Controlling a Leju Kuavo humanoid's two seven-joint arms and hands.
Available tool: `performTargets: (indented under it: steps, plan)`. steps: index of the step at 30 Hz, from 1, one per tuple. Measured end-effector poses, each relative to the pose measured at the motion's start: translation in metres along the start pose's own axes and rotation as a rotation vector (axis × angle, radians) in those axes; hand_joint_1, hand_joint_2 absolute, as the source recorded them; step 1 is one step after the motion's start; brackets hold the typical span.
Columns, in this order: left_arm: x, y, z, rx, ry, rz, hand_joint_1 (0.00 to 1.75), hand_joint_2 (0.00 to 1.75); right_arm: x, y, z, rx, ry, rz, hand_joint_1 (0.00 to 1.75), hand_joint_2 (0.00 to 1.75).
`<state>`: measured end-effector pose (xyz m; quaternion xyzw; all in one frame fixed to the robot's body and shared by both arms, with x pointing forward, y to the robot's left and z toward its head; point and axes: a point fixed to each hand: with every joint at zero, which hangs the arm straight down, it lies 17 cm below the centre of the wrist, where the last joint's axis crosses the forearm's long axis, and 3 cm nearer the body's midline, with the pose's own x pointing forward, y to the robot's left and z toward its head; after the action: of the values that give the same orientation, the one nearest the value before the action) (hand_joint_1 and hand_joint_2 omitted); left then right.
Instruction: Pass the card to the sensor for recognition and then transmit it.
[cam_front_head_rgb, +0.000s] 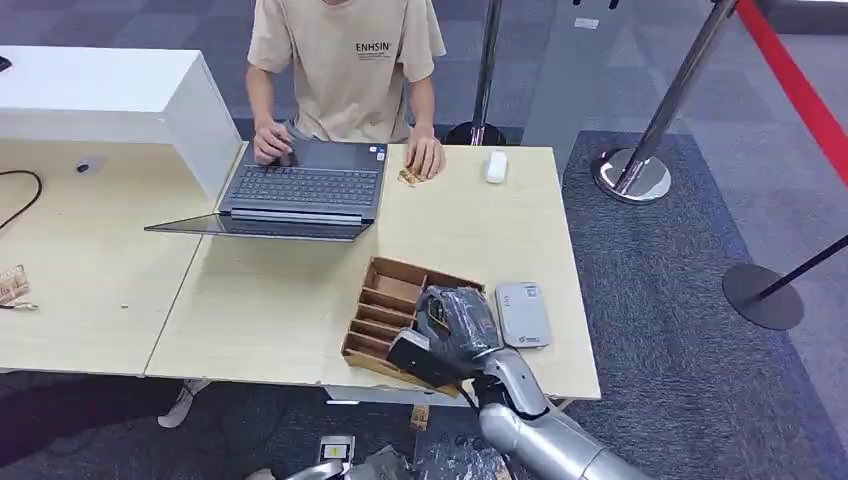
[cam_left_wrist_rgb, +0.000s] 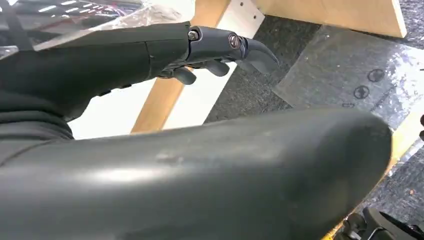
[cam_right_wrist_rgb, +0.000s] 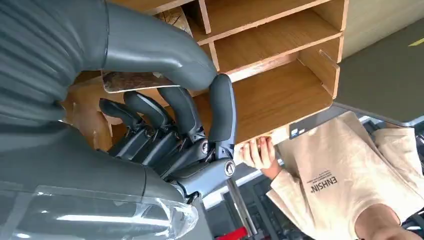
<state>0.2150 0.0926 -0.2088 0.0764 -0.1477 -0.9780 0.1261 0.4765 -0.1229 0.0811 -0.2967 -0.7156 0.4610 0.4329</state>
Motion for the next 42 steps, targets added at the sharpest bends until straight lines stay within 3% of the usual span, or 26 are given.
performTargets:
  steps: [27, 42]
  plan:
    - [-0.001, -0.002, 0.0, -0.007, 0.004, -0.013, 0.0, 0.0, 0.011, -0.035, -0.016, -0.122, -0.028, 0.015, 1.75, 1.75]
    - [0.0, -0.005, 0.001, -0.024, -0.002, -0.001, 0.0, 0.0, 0.023, -0.086, -0.041, -0.238, -0.076, -0.009, 1.75, 1.75]
